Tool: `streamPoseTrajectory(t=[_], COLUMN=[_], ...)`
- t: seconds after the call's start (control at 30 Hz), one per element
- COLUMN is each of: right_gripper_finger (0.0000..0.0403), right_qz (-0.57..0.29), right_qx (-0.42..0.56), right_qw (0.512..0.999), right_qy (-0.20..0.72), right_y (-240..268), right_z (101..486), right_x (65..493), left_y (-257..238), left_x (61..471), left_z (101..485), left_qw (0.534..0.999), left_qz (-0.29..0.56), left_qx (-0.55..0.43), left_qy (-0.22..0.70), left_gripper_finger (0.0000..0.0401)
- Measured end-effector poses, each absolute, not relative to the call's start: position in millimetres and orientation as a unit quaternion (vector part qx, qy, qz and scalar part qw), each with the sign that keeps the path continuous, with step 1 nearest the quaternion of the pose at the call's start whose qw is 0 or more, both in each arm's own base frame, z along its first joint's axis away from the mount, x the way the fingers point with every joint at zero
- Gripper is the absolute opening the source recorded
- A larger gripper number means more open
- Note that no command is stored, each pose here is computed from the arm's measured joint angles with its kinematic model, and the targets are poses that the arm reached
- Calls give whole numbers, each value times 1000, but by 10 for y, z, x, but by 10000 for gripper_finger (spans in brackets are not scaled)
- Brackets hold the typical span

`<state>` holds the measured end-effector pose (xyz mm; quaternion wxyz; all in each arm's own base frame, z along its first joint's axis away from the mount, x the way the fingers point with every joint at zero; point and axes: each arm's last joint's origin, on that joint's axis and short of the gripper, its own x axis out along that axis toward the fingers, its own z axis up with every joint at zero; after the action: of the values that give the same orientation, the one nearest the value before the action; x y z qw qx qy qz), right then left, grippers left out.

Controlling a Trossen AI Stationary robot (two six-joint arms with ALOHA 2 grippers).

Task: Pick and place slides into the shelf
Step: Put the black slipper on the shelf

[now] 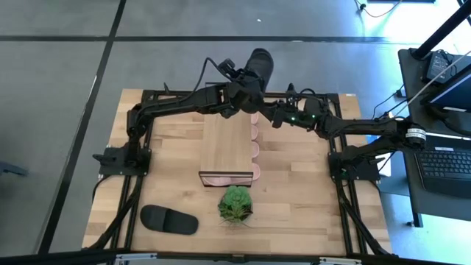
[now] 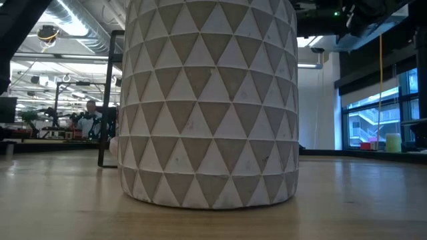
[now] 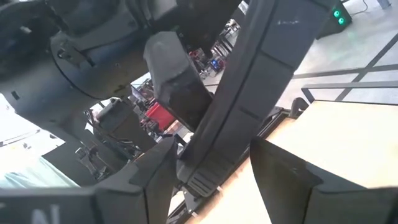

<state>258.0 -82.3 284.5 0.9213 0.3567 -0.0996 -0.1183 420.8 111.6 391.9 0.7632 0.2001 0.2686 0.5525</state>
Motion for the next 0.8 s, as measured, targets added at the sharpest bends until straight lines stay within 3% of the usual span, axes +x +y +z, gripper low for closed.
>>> streamPoseTrajectory(t=[0.13,0.47,0.8], right_gripper_finger=[186,84,67], right_qz=[-117,-121,-117], right_qx=[354,333,331], right_qw=[922,931,932], right_qy=[-103,-94,-88], right_y=[-827,-827,-825], right_z=[2896,2889,2883], right_x=[2593,2597,2599], left_y=[1102,1025,1010], left_x=[4202,4218,4223], left_z=[3942,3942,3941], left_qw=[764,765,766], left_qz=[555,548,541], left_qx=[198,207,216], left_qy=[263,266,272], left_gripper_finger=[1,1,46])
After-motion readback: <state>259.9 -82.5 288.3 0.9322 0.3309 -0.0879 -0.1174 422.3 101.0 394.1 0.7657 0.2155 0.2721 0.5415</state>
